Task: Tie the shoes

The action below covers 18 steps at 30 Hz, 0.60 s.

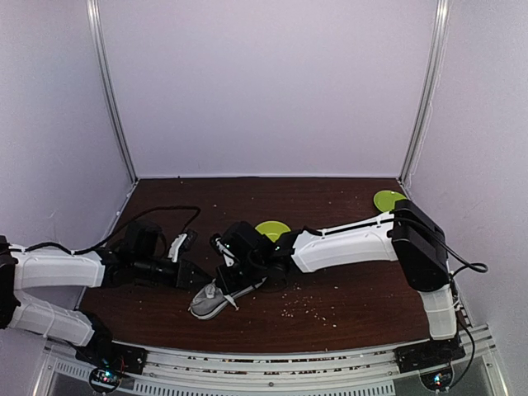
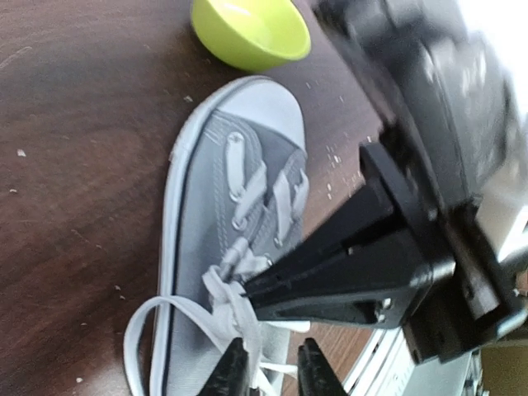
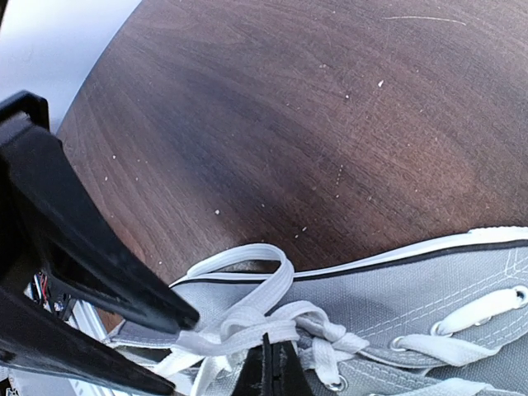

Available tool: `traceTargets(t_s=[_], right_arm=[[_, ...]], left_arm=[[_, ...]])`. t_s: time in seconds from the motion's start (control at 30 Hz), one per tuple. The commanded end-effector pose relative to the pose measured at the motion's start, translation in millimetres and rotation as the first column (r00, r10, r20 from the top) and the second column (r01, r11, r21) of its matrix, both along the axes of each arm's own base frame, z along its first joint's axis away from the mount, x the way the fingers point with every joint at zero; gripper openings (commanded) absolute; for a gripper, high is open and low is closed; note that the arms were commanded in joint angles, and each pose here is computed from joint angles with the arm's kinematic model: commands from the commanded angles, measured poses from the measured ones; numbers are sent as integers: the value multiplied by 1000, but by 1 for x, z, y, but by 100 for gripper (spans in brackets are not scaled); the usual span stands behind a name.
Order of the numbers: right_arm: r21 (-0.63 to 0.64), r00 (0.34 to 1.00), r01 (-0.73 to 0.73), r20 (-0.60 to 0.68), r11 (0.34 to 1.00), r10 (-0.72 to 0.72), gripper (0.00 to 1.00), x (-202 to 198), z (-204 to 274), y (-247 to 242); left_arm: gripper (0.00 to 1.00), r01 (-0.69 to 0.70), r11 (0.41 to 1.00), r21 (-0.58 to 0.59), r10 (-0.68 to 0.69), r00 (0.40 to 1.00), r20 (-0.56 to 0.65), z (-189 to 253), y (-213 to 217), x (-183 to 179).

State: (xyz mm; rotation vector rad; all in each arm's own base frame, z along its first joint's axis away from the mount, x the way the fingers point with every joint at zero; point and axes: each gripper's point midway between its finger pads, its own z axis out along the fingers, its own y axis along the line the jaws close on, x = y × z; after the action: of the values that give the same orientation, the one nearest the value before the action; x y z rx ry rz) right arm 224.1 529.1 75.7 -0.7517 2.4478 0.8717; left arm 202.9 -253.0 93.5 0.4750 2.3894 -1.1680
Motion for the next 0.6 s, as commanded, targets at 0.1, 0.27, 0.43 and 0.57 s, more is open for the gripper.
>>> traceTargets(t_s=[0.1,0.27,0.43,0.57], right_arm=[[-3,1000,22,9,1000,-22,0,1,4,-6],[-3,1000,23,8,1000,-23,0,1,3,-7],[-2,1000,22,10,1000,-22,0,1,4,-7],[-4,1000,23,9,1000,-23,0,1,3,-7]], left_arm=[[28,-132,990,41,132,991,-9,2,12,25],[27,-130,990,58,133,990,-55,-11,11,28],[25,-97,995,30,99,993,-63,-11,2,29],[24,-91,996,24,92,994,-61,-10,1,29]])
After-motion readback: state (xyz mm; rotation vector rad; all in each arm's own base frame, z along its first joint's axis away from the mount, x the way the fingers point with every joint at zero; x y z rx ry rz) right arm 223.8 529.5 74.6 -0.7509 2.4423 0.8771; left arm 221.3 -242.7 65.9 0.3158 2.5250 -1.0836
